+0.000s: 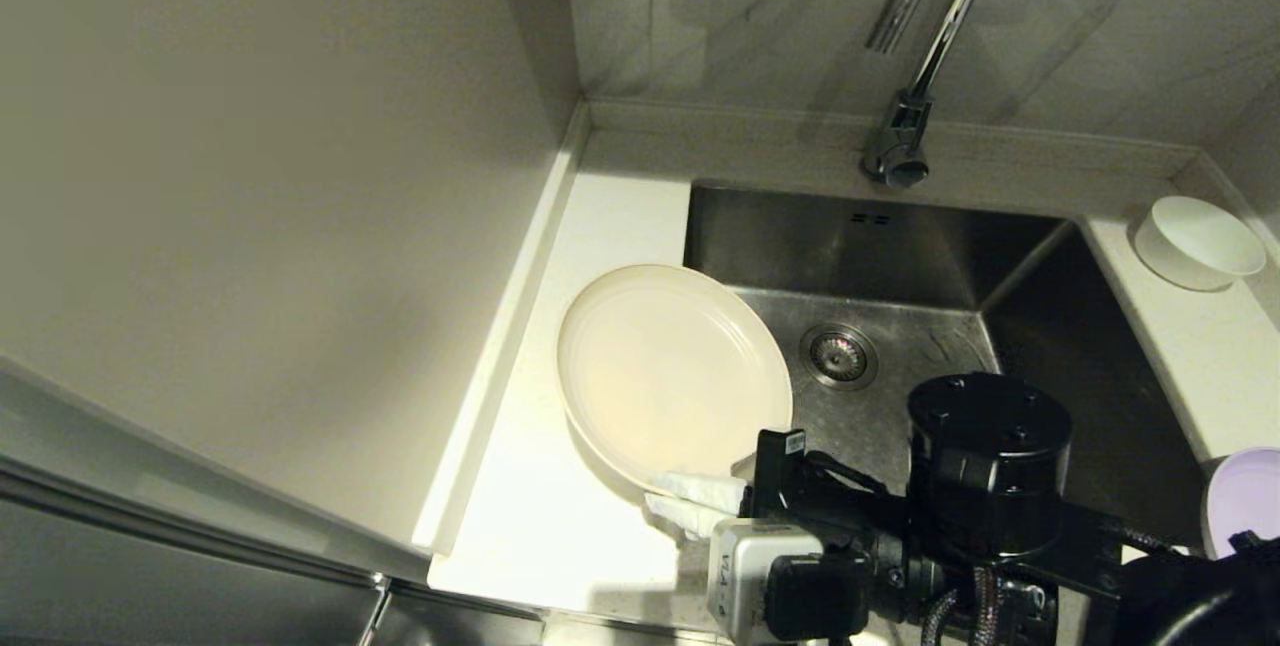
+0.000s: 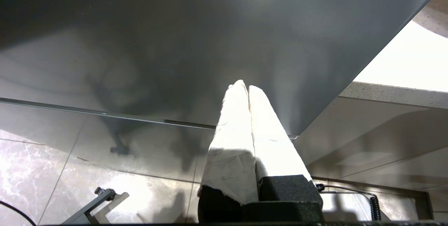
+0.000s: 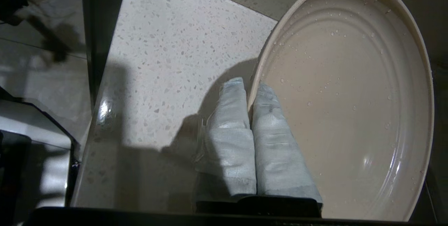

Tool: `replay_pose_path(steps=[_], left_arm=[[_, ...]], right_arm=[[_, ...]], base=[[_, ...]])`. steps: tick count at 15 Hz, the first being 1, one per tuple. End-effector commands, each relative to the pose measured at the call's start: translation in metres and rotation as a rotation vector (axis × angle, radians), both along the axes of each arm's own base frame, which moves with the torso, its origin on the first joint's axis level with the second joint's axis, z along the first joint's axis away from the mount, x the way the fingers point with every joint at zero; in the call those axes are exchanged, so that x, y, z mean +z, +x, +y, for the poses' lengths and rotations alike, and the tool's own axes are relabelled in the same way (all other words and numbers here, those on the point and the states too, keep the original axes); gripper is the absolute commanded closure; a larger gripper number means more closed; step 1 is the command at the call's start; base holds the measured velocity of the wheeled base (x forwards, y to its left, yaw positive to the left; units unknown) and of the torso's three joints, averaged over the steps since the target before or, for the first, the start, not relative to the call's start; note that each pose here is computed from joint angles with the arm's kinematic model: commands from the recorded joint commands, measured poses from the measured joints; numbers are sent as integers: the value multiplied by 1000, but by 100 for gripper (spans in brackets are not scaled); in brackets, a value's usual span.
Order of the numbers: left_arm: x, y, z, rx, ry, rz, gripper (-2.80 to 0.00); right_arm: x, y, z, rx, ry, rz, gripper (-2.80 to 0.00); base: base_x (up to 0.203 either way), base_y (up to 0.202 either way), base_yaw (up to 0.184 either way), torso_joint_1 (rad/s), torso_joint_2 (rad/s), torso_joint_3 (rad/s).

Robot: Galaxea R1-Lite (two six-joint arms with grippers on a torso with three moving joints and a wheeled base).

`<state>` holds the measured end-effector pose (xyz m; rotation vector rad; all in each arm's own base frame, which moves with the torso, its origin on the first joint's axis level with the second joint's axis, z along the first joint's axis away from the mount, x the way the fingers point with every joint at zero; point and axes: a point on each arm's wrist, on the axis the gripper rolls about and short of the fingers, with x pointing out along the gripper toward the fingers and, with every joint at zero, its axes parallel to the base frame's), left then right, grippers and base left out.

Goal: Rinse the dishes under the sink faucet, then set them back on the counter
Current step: Put a plate back to the table from the sink

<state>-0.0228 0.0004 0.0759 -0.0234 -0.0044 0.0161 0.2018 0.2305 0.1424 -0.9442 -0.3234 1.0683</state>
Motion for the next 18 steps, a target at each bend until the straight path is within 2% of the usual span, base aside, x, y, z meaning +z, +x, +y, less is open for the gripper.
replay_pose_path(steps=[1,8,15,18], left_arm=[[0,0,0,1,-1,-2,0],[0,0,0,1,-1,-2,0],[0,0,0,1,-1,-2,0],[0,0,0,1,-1,-2,0]], right_arm=[[-8,5,9,15,-17,-20,0],[-18,-8,27,101,-77,-76,0],[-37,-32,35,183,-140,-48,0],[-45,-30,39,166,-163,-42,0]], base=[[0,0,0,0,0,0],[0,0,0,0,0,0],[0,0,0,0,0,0],[0,0,0,0,0,0]])
